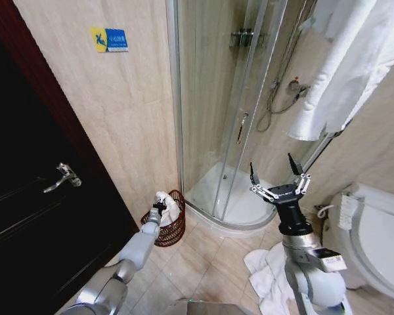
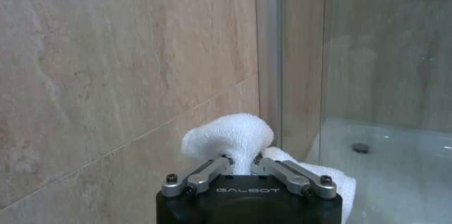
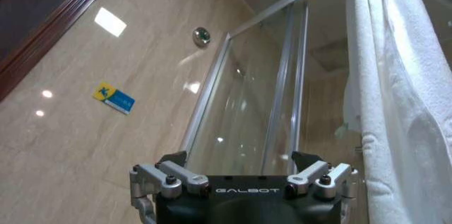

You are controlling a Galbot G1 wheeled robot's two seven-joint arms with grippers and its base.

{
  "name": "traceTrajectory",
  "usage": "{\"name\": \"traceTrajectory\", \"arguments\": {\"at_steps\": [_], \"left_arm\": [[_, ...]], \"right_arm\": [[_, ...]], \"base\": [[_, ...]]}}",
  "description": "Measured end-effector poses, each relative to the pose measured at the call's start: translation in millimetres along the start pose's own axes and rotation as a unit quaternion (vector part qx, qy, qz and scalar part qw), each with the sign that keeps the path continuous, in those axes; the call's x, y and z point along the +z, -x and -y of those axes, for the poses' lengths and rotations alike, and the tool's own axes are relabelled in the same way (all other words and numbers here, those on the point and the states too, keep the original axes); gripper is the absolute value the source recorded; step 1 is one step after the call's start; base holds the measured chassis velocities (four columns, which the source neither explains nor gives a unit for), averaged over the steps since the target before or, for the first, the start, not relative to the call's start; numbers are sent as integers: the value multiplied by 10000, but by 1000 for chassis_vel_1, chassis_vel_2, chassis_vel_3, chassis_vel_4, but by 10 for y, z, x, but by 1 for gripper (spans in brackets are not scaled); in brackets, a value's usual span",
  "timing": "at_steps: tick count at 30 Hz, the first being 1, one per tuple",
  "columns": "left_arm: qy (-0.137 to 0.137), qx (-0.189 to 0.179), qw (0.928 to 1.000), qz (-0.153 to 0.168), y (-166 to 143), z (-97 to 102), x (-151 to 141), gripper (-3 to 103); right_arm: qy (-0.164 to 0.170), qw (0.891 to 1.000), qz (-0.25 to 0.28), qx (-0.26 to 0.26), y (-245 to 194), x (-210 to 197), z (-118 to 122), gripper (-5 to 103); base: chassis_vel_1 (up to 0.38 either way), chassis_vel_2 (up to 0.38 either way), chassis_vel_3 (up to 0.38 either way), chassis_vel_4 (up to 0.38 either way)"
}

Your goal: Discard the used towel into the hamper.

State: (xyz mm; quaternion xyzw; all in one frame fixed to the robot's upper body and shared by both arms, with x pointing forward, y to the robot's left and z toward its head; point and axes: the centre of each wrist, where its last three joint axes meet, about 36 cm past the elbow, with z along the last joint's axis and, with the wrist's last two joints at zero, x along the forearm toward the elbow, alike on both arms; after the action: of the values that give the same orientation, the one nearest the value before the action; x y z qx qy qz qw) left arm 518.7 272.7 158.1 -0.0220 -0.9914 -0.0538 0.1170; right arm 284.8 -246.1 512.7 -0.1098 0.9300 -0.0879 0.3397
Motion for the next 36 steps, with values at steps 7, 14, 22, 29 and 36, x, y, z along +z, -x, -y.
{"name": "traceTrajectory", "arguments": {"at_steps": [7, 14, 22, 29, 36], "left_arm": [[-2, 26, 10000, 24, -9, 11, -5, 6], [20, 155, 9999, -56, -86, 64, 60, 6], [162, 355, 9983, -423, -220, 154, 241, 6], [417, 591, 9942, -796, -279, 137, 318, 6], [783, 733, 9885, -1062, -292, 93, 353, 6]], "right_arm": [[40, 9998, 167, 63, -22, 35, -31, 100], [-9, 9999, 164, -31, -38, 37, -23, 100], [71, 9997, 87, -198, -54, 13, -55, 100], [91, 9996, 94, -246, -72, 32, -63, 100], [100, 9995, 153, -245, -71, 93, -72, 100]], "base": [[-61, 49, 52, -46], [0, 0, 0, 0], [0, 0, 0, 0], [0, 0, 0, 0], [-4, 5, 7, -5]]}}
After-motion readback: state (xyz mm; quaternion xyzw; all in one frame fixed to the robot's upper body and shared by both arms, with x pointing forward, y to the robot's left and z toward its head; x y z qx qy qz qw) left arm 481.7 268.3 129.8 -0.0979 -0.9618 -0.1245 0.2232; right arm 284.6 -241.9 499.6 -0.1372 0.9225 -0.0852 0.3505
